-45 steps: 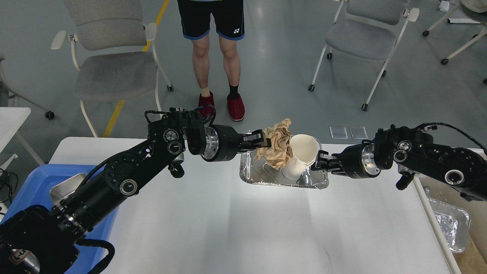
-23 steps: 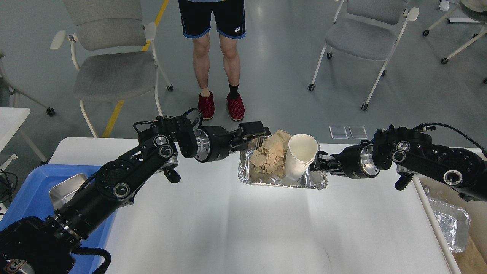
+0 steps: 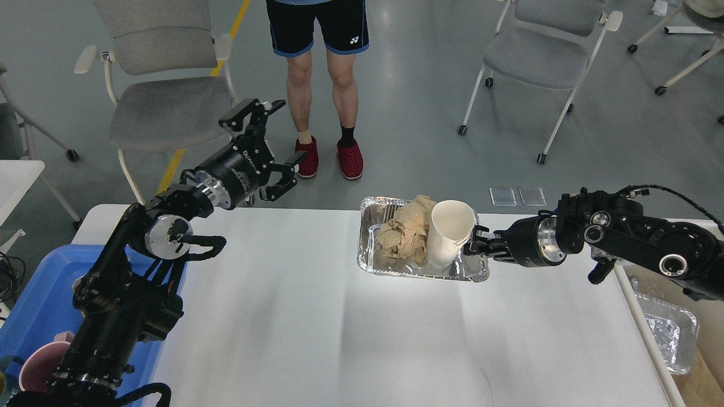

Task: Tidy desktop
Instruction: 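Carry the loaded foil tray with the right gripper into the white bin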

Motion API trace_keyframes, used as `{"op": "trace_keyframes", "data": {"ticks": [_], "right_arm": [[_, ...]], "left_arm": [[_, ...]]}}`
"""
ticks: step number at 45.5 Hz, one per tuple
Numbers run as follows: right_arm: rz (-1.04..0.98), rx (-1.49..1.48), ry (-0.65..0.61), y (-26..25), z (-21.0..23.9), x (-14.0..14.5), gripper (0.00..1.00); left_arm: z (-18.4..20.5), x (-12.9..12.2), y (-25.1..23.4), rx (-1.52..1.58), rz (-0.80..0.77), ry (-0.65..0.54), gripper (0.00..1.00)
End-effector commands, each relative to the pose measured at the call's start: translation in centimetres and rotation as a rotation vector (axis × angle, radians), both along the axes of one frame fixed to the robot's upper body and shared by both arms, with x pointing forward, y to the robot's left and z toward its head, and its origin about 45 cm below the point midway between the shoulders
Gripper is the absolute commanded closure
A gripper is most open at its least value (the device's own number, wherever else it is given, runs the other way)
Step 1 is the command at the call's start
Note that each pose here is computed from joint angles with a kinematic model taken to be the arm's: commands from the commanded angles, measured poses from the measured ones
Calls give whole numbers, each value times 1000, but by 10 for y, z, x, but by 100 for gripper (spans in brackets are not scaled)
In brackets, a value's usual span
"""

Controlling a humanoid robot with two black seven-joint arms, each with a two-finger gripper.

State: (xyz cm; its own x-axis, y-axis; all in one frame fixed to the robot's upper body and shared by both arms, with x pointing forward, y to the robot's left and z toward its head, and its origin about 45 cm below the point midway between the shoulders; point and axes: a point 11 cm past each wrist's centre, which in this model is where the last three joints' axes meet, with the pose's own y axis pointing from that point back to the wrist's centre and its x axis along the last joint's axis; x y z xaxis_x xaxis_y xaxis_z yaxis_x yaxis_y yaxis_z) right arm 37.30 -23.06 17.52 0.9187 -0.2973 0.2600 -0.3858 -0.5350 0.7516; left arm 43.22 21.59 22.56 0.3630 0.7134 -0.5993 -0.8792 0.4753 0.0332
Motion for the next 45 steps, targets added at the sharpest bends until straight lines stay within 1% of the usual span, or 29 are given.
{"op": "trace_keyframes", "data": {"ticks": [1, 3, 7, 16, 22, 26, 32, 36, 39, 45], "right_arm": [[-7, 1, 0, -3, 0, 0, 100], [-12, 5, -4, -3, 1, 1, 100], [-16, 10, -7, -3, 2, 2, 100], [-31, 12, -15, -8, 6, 4, 100], [-78, -14, -25, -30, 7, 8, 100], [-163, -46, -38, -65, 8, 11, 100], [-359, -70, -44, -130, -3, 4, 100], [-514, -75, -47, -183, -7, -8, 100], [-627, -84, -37, -222, -13, -24, 100], [-807, -89, -53, -283, -11, -50, 100]], "left_arm": [[-29, -6, 43, -139, 153, 100, 3], [-39, -8, 54, -196, 197, 138, 3], [-51, -11, 65, -267, 239, 179, 3], [-62, -21, 94, -350, 338, 194, 3], [-75, -29, 101, -346, 367, 232, 3], [-81, -32, 101, -339, 372, 251, 3], [-86, -34, 100, -342, 373, 264, 3], [-87, -35, 97, -344, 370, 267, 3], [-89, -35, 97, -340, 366, 272, 3], [-96, -38, 94, -327, 357, 295, 3]]}}
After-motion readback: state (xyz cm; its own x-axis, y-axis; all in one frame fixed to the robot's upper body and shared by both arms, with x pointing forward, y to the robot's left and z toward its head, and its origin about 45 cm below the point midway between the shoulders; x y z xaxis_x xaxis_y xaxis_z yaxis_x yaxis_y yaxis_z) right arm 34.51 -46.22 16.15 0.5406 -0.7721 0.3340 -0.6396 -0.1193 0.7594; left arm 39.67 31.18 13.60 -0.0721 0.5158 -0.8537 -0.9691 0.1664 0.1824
